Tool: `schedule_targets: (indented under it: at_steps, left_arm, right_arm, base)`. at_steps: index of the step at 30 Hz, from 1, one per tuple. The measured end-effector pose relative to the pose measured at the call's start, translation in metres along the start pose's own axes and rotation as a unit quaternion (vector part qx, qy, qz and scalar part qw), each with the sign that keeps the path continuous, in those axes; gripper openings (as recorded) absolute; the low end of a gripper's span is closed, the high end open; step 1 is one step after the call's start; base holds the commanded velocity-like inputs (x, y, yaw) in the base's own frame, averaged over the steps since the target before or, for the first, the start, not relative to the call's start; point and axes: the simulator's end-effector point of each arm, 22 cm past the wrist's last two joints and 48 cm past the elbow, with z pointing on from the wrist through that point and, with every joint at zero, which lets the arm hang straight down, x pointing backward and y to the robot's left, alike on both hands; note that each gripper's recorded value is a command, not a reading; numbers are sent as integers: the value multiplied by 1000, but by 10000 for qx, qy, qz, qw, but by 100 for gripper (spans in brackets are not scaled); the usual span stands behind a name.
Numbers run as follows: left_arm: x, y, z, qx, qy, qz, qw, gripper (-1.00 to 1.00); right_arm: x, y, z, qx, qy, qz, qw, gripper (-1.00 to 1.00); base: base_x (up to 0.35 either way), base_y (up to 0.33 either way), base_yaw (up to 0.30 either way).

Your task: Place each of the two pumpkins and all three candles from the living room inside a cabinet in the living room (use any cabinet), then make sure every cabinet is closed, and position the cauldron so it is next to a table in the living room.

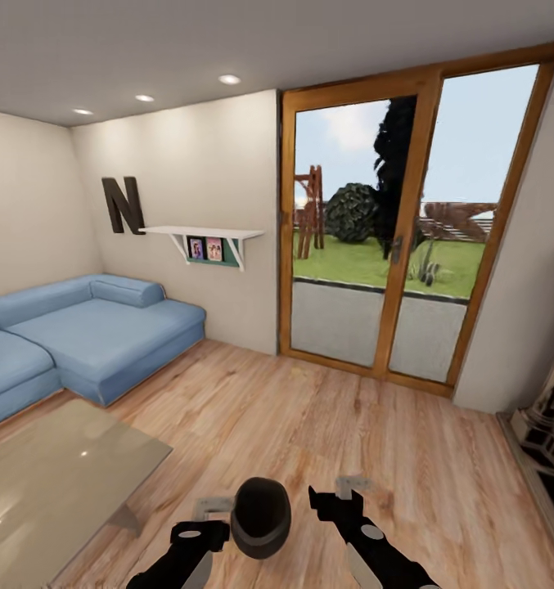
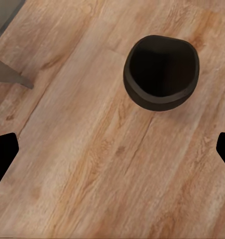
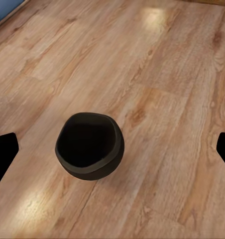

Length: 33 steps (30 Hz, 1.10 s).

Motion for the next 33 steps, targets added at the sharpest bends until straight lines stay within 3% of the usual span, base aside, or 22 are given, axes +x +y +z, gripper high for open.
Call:
schedule_targets:
  at_steps: [13,26,33]
  left_arm:
    - [-2,0,-1,-2,-27,0,10000,100]
    - [-2,0,-1,-4,-24,3,10000,100]
    - [-3,0,-2,-3,-44,6,10000,100]
  right_arm:
    - [-2,-1,-1,8,-16,5,10000,100]
    - [-2,-1,-1,6,-21,0,10000,100]
    - [-4,0,-2,-2,-42,1,10000,100]
  base:
    - [92,-51,82]
    - [231,-66,6]
    - [223,-181,164]
